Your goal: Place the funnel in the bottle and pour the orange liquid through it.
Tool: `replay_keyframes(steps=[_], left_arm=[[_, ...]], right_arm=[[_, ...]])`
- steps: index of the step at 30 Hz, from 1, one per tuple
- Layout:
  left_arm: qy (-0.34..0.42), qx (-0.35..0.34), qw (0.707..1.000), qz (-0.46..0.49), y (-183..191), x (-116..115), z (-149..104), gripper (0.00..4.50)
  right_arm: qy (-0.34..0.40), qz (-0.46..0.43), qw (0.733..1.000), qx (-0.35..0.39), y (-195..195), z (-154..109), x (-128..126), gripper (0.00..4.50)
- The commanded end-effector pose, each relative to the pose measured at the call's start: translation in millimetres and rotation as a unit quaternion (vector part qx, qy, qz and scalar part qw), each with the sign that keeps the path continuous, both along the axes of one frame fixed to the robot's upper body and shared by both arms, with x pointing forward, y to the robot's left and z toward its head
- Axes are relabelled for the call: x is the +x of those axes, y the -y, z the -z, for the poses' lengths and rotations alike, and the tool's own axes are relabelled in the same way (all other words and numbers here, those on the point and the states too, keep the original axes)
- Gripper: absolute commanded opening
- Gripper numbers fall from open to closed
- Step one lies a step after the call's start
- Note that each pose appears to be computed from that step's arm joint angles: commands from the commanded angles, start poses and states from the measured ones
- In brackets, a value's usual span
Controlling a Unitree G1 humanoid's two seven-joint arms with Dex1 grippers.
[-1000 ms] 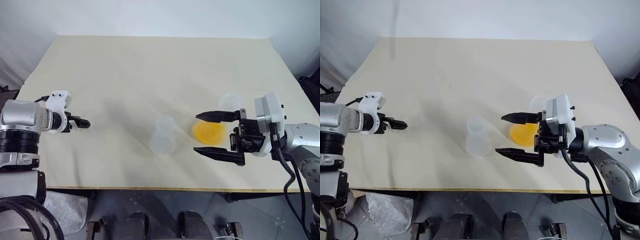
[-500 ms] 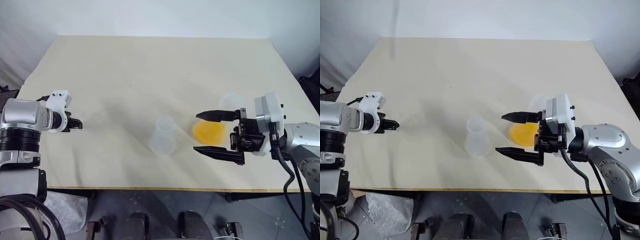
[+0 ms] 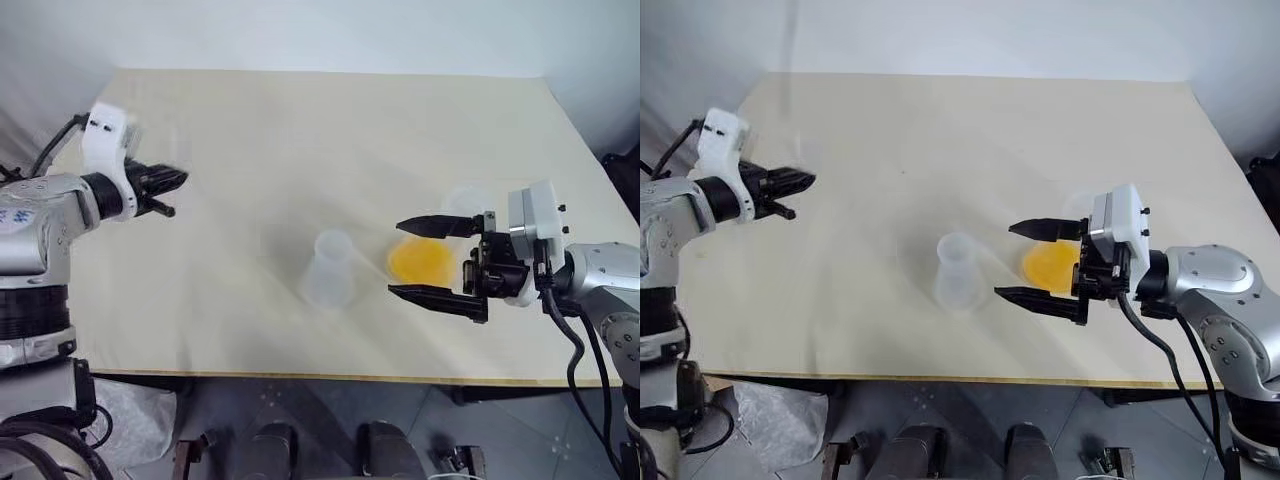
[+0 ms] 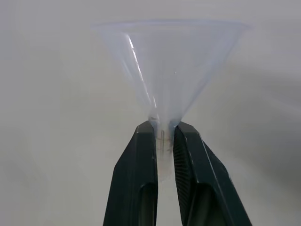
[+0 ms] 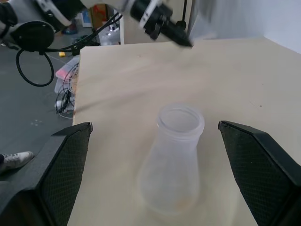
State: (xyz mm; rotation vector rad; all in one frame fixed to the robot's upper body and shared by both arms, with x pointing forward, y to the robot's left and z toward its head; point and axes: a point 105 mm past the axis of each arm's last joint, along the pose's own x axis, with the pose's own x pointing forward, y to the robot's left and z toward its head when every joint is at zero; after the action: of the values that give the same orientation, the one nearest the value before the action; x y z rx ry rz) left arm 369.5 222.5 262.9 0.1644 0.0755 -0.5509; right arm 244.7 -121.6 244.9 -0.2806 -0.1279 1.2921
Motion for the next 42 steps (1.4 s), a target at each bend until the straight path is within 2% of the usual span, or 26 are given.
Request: replay_keyframes(steps=[1, 5, 8, 13, 22, 28, 34, 42], left_arm=[[0.109, -0.031, 0.988, 0.103, 31, -17, -32, 0.17], [0.184, -0.062, 0.951, 0.24, 68, -37, -35, 0.17], [0.2, -0.063, 0.938, 0.275, 76, -40, -31, 0.17], [0.195, -0.115, 0.891, 0.392, 113, -53, -21, 0.17], [0.166, -0.14, 0.847, 0.485, 139, -69, -13, 0.17], [0.132, -0.117, 0.839, 0.515, 148, -72, 4, 0.17], [0.11, -0.111, 0.824, 0.544, 153, -80, 9, 0.17], [0.096, -0.096, 0.843, 0.52, 153, -70, 23, 0.17]], right_arm=[[0.041, 0.013, 0.999, 0.006, 4, -14, -1, 4.5], [0.047, 0.021, 0.999, 0.009, 4, -14, -1, 4.5], [0.048, 0.024, 0.999, 0.011, 3, -14, -1, 4.5], [0.051, 0.041, 0.998, 0.015, 4, -12, -6, 4.5], [0.049, 0.063, 0.996, 0.026, 2, -6, -16, 4.5], [0.044, 0.068, 0.996, 0.034, -1, -2, -21, 4.5], [0.047, 0.07, 0.995, 0.045, -4, -1, -21, 4.5], [0.045, 0.078, 0.995, 0.043, -4, 1, -23, 4.5]])
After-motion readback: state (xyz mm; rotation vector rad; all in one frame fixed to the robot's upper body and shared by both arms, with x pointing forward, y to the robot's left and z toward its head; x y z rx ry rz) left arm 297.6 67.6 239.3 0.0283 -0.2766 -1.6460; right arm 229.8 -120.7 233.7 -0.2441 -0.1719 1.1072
